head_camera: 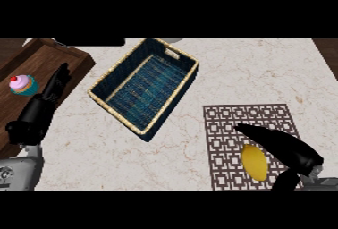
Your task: Pick the lemon from the placemat and place it in the basket
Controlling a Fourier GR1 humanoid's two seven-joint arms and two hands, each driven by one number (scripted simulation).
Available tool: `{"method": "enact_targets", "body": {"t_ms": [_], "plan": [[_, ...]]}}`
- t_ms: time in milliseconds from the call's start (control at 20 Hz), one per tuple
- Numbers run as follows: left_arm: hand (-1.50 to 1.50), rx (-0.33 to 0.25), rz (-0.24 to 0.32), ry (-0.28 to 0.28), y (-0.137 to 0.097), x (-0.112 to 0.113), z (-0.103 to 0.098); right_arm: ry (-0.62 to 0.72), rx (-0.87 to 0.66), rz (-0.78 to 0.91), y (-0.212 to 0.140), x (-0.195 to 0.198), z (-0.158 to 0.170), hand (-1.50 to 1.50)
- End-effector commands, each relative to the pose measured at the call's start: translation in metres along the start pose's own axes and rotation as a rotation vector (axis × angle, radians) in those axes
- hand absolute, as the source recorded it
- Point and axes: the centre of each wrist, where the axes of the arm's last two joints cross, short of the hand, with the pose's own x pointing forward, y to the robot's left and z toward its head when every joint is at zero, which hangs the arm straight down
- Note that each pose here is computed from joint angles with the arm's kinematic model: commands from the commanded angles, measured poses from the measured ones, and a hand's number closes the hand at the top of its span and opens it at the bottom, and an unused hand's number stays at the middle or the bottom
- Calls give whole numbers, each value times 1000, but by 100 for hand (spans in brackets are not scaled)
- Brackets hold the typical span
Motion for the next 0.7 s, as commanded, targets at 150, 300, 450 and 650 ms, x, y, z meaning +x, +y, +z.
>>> {"method": "enact_targets", "body": {"t_ms": [150, 300, 450, 650], "plan": [[0, -9, -6, 6, -4, 24, -5, 14, 14, 0, 9, 3, -9, -150], [0, 15, -19, -2, -13, -7, 2, 24, 24, -4, 15, -7, -3, -150], [0, 0, 1, -12, 9, -4, -14, 0, 22, -67, 12, -14, -10, 150], [0, 0, -17, -5, 6, 21, -11, -24, 5, -3, 16, -31, -32, 150]]}}
